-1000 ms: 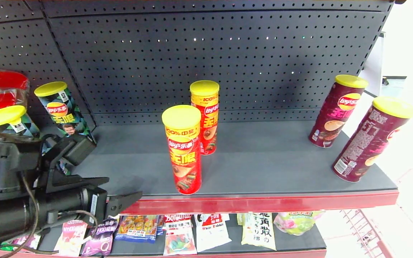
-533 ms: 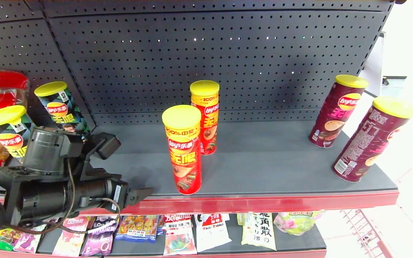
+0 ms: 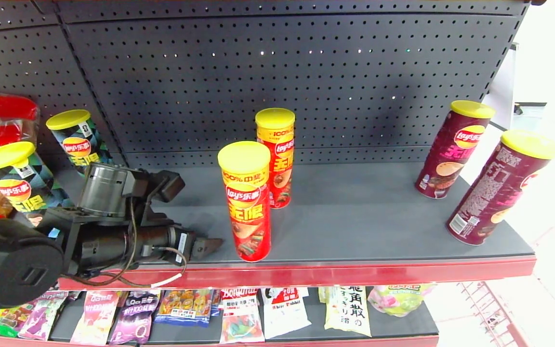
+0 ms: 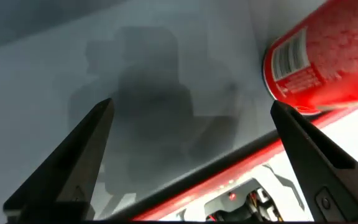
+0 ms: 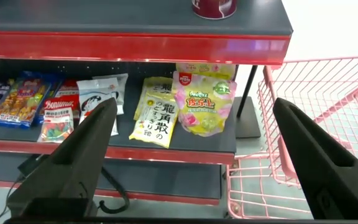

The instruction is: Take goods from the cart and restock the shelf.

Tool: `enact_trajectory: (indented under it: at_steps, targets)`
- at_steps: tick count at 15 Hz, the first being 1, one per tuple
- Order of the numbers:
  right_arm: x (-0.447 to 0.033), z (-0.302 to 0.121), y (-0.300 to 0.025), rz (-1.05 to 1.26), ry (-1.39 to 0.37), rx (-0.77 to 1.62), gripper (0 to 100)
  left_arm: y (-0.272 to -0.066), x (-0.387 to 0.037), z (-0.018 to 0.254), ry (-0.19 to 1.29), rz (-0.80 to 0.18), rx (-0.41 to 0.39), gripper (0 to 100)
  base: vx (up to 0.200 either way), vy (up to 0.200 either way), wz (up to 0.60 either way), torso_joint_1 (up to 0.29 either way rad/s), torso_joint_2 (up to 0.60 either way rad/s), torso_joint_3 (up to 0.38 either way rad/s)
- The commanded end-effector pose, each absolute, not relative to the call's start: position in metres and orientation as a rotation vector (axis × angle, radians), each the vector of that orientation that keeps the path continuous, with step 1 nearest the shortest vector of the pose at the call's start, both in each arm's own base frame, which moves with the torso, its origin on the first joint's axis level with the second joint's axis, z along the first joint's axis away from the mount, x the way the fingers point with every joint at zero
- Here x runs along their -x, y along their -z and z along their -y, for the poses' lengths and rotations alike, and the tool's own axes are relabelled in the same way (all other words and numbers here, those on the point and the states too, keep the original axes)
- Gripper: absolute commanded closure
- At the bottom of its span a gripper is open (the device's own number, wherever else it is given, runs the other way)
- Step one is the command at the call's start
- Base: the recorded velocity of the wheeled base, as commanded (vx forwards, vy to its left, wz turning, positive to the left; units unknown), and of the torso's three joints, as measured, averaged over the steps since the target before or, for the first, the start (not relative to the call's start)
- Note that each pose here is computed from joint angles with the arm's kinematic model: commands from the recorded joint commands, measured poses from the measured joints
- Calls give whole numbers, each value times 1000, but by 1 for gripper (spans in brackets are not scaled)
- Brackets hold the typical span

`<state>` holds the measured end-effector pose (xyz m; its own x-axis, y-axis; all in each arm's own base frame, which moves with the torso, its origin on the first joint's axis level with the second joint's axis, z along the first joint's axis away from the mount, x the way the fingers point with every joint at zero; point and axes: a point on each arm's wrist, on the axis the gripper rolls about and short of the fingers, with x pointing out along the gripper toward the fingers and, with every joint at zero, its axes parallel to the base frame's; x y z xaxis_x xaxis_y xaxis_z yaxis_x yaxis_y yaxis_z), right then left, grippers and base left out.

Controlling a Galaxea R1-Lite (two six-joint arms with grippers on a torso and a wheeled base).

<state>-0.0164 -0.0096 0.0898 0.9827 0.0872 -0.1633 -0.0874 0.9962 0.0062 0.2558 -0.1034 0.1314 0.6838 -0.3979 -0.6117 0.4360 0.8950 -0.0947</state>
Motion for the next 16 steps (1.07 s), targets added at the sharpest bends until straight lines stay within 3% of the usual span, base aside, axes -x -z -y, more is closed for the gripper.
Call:
enact_trajectory:
  at_steps: [1, 16]
  targets:
    - [16, 10, -89, -170, -87, 3, 0, -128, -263, 107, 470, -681, -62, 0, 0, 0, 0, 0, 0, 0]
    - [16, 10, -91, -162, -87, 2, 0, -134, -283, 123, 488, -640, -66, 0, 0, 0, 0, 0, 0, 0]
